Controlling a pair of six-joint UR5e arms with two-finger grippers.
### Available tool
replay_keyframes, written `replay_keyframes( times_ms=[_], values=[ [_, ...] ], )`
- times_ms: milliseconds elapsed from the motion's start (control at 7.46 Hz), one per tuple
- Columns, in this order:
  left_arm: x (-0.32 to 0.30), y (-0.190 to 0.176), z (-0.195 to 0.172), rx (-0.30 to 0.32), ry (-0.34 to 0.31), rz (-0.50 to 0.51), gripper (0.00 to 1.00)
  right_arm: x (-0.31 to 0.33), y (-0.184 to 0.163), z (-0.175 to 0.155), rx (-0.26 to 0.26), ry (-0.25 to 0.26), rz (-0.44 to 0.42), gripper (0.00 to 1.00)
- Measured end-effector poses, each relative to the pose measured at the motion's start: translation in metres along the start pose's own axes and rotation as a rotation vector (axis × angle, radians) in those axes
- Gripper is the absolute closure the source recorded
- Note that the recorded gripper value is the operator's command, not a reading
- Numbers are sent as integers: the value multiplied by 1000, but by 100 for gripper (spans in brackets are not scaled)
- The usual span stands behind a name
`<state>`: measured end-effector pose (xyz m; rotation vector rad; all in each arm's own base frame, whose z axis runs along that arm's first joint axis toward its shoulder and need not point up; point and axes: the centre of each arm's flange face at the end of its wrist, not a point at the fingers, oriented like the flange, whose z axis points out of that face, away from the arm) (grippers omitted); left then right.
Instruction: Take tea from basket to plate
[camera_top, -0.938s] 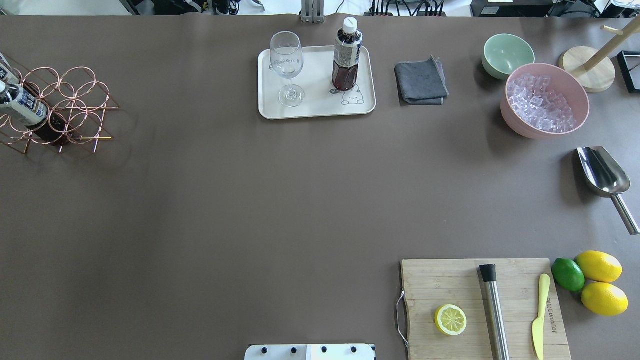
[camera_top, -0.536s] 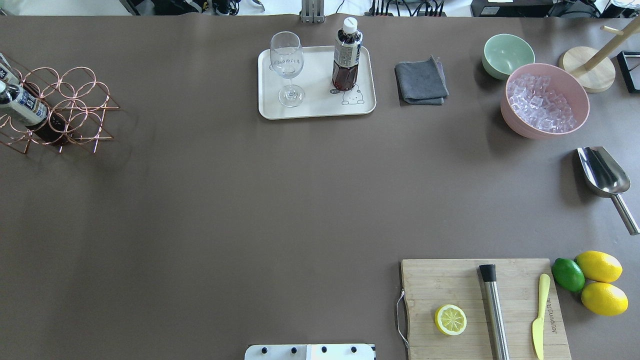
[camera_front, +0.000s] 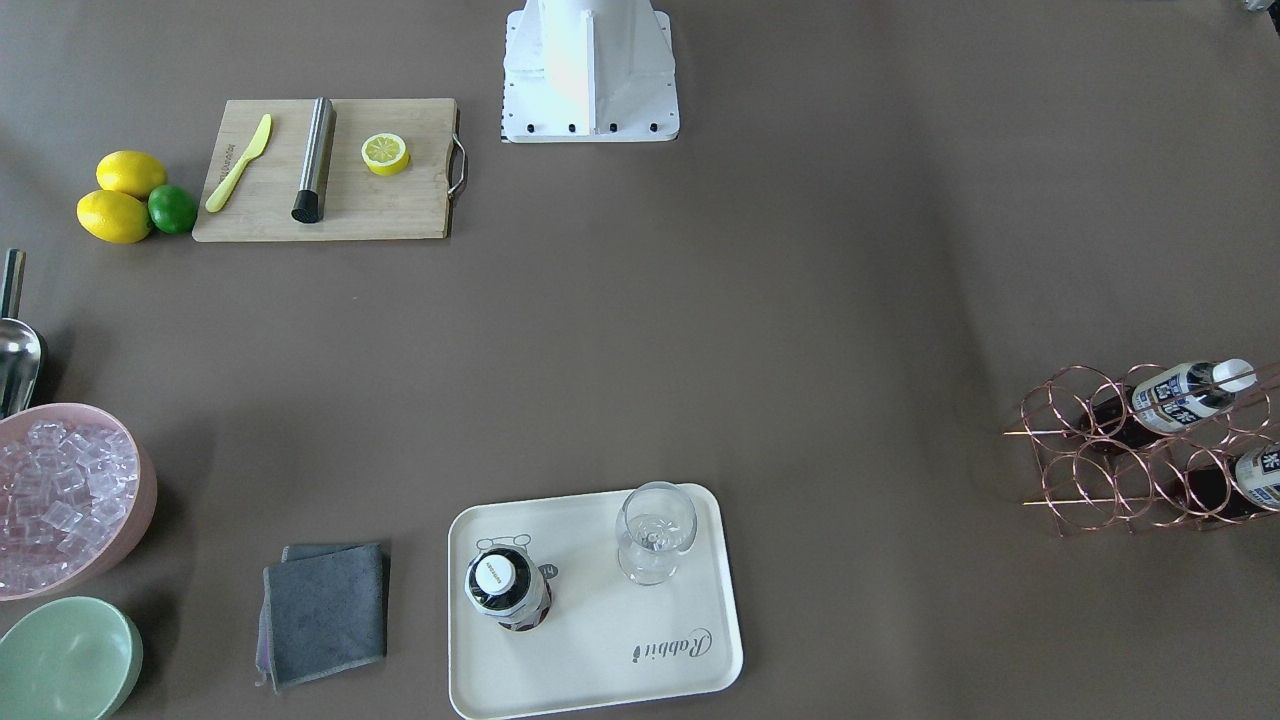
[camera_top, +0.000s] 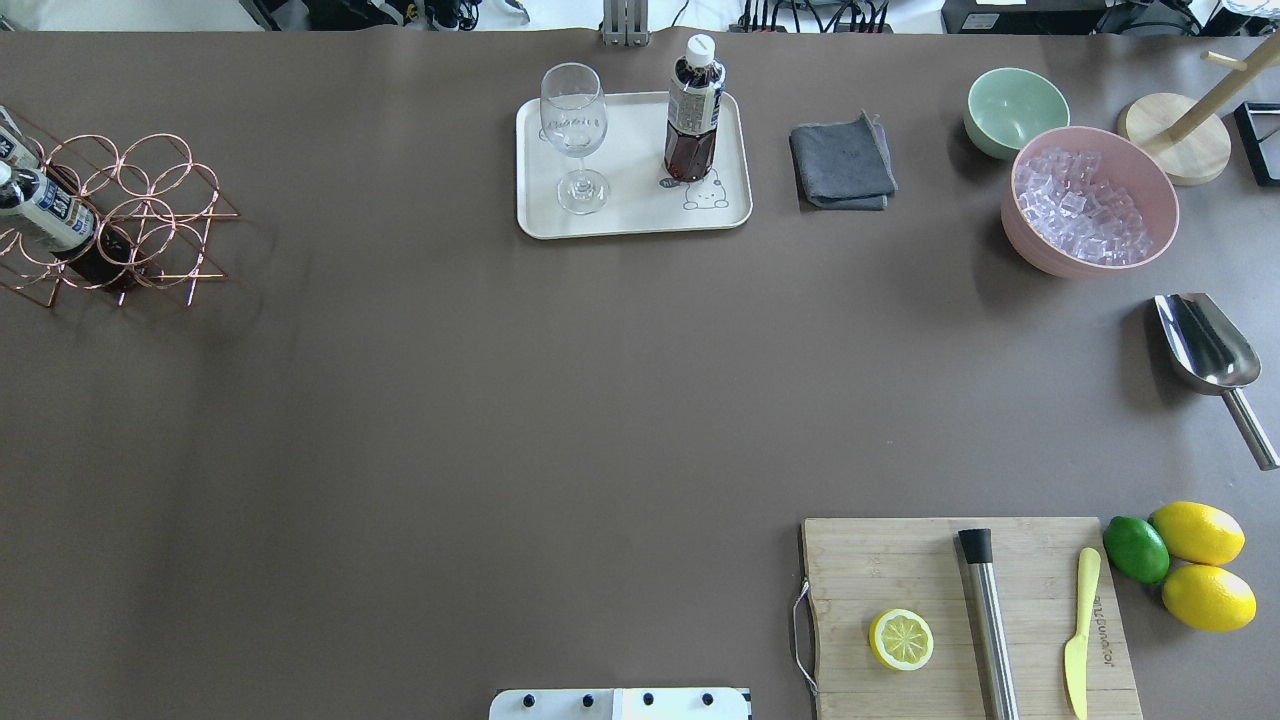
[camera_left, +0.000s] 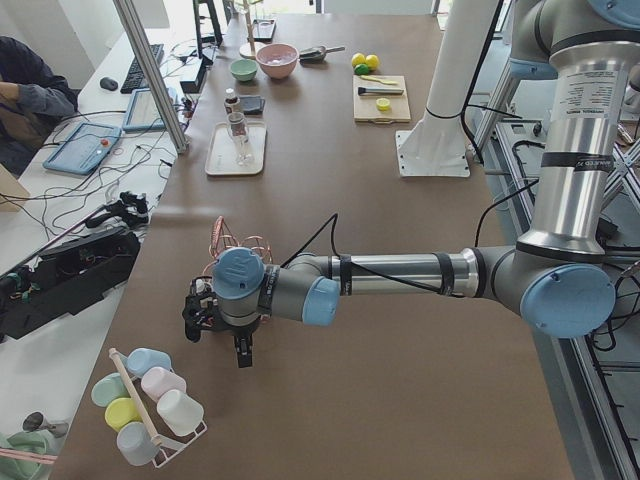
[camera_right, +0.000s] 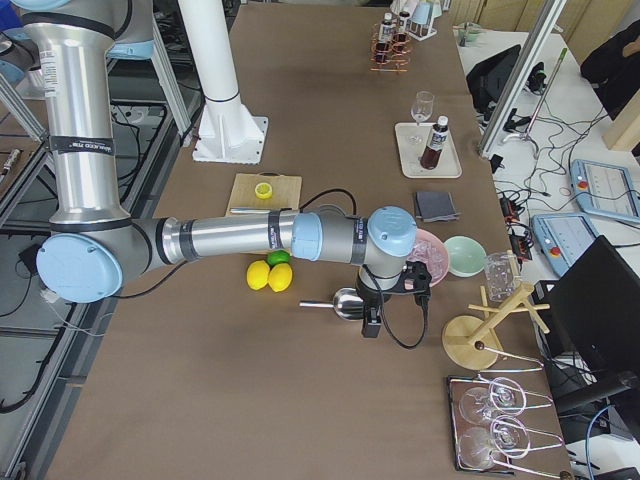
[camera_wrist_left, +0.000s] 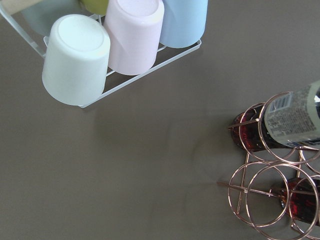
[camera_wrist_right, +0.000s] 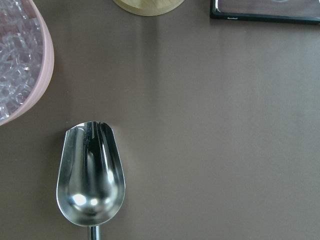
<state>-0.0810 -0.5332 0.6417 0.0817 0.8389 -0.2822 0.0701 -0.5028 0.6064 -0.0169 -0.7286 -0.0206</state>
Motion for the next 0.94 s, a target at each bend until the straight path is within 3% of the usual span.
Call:
replay_keyframes(
  times_ms=[938],
  values=[
    [-4, 6, 4, -8, -5, 1, 1, 8, 5, -3, 6, -6, 17, 0]
  ],
)
